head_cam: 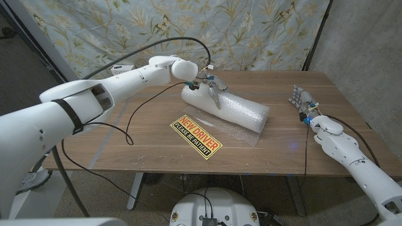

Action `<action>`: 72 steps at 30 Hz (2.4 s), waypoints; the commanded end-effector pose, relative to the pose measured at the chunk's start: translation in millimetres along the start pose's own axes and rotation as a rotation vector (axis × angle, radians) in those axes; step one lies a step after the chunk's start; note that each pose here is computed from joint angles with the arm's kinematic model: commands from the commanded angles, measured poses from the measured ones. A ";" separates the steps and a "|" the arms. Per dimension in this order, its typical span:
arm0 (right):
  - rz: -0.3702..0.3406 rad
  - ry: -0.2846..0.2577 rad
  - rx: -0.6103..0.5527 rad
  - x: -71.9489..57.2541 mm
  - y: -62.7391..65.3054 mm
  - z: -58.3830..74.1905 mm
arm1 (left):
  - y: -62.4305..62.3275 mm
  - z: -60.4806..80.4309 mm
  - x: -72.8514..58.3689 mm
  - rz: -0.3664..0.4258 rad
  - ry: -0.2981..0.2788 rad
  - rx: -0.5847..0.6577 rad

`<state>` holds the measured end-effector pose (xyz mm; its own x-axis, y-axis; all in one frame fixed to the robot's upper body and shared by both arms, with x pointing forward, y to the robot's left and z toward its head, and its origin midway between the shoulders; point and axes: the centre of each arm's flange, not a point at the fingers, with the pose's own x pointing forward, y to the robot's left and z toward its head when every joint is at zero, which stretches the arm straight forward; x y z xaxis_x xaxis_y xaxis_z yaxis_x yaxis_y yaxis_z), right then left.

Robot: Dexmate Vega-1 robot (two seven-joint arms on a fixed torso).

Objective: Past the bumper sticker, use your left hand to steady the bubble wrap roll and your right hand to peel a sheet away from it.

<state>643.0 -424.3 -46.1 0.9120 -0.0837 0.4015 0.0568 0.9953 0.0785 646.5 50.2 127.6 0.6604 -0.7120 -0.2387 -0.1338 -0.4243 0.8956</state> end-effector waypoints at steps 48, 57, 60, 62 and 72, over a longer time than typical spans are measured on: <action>0.067 0.043 -0.045 17.3 15.3 3.3 | 41.2 -34.3 -38.9 0.136 0.038 -0.300; 0.067 0.022 -0.049 17.6 14.2 10.7 | 41.7 -37.2 -40.5 0.157 0.031 -0.364; 0.069 0.011 -0.050 18.0 14.1 14.7 | 45.0 -38.3 -41.6 0.166 0.029 -0.381; 0.069 0.004 -0.051 18.0 13.8 17.9 | 46.5 -38.9 -42.0 0.173 0.029 -0.386; 0.080 -0.030 -0.058 16.9 17.0 28.0 | 44.3 -42.7 -42.0 0.199 0.006 -0.477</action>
<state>652.5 -411.7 -20.3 0.9143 -0.0131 0.4048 0.0130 0.9999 0.0031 641.8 81.7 192.8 0.6717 -0.7374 -0.0705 0.0408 -0.0582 0.9975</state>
